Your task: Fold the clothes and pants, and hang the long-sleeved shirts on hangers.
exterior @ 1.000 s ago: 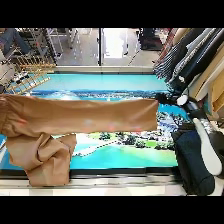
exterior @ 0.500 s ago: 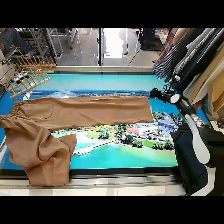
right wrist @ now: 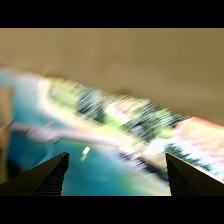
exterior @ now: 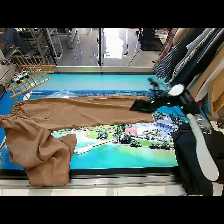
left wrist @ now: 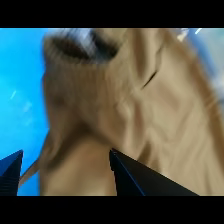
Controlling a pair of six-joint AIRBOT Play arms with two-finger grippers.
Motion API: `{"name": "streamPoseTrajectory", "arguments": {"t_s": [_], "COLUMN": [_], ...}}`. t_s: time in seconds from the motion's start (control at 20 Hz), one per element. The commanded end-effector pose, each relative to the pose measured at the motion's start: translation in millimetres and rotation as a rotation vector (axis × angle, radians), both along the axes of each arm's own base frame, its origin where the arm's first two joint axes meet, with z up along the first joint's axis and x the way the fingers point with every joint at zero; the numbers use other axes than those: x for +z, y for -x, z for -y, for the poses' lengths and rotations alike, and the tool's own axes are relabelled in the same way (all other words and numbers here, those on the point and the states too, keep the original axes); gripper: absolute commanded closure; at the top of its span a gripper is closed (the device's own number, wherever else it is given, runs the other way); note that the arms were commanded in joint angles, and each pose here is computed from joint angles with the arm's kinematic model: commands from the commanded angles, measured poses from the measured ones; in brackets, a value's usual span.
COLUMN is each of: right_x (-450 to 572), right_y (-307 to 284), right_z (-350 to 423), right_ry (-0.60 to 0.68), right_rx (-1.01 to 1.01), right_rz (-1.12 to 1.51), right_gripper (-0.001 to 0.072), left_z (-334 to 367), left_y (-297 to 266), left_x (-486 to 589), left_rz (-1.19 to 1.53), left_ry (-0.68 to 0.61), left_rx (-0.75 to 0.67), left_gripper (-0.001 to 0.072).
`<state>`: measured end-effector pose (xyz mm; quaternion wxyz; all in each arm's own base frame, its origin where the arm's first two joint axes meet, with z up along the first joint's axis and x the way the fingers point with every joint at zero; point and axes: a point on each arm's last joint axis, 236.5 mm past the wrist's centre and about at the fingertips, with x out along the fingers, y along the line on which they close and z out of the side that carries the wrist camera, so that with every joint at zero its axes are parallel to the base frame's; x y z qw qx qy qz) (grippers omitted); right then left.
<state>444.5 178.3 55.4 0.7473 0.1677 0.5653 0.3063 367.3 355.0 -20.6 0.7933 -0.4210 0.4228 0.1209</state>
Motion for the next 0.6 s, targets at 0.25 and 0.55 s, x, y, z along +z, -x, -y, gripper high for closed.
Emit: {"name": "streamPoseTrajectory", "arguments": {"t_s": [0.25,0.55], "right_x": [-77.9,-112.9], "right_y": [111.9,141.2], "right_z": [-173.9,-270.6], "right_ry": [-0.061,-0.216], "right_rx": [0.140,0.173], "right_rz": [-0.321,-0.352], "right_gripper": [0.0068,0.0102], "left_z": [65.2,86.9], "left_y": [-5.2,-25.4], "left_x": [-63.8,-68.3], "left_rz": [-0.047,-0.036], "left_ry": [0.160,0.148], "left_rx": [-0.131,-0.196], "left_gripper": [0.0153,0.0290]}}
